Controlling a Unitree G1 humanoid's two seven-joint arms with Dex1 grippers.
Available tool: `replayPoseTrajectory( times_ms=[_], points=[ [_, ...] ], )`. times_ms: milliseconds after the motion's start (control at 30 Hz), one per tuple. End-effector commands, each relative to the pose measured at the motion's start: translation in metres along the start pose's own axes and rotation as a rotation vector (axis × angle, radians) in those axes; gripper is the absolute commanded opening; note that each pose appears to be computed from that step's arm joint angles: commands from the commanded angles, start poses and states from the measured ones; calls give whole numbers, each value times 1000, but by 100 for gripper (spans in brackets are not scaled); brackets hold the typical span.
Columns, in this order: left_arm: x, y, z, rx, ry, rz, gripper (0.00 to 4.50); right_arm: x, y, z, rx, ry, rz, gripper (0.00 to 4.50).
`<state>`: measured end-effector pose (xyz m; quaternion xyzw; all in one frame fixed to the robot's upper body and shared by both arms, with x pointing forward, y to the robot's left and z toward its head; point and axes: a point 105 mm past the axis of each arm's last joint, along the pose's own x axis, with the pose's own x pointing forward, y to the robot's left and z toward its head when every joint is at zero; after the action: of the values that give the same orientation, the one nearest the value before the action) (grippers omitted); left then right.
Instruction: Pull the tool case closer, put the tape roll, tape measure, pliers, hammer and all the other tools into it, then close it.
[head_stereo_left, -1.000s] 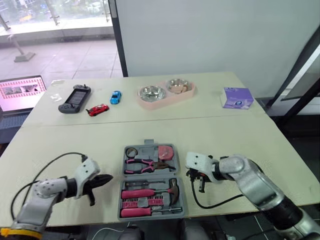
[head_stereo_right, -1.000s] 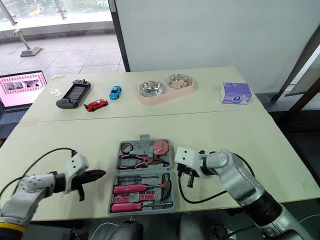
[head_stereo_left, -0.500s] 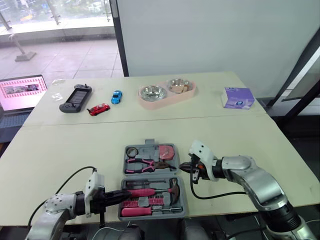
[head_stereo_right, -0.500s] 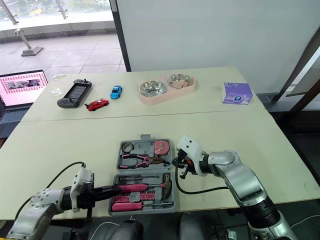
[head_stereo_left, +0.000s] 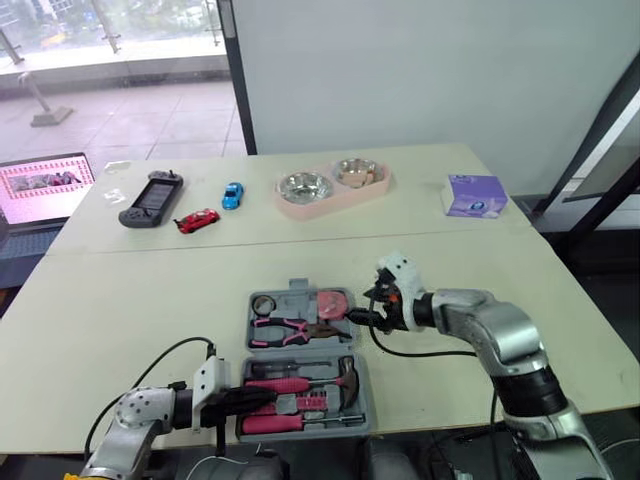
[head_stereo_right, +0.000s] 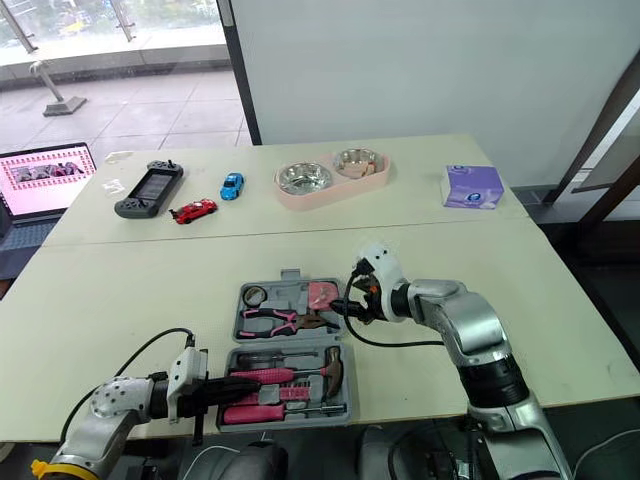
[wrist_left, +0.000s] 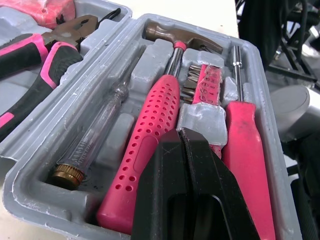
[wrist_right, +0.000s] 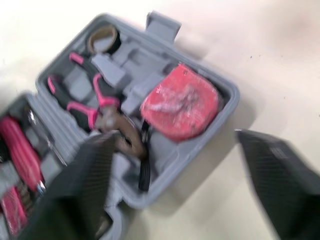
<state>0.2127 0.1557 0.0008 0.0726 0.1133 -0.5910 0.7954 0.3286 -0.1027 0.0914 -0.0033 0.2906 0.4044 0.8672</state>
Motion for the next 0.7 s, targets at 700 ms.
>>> replayPoseTrajectory(
  times_ms=[700],
  points=[
    [-13,-8,21,-20,137,-21,0,69,3,0,356,8,226,447]
  ],
)
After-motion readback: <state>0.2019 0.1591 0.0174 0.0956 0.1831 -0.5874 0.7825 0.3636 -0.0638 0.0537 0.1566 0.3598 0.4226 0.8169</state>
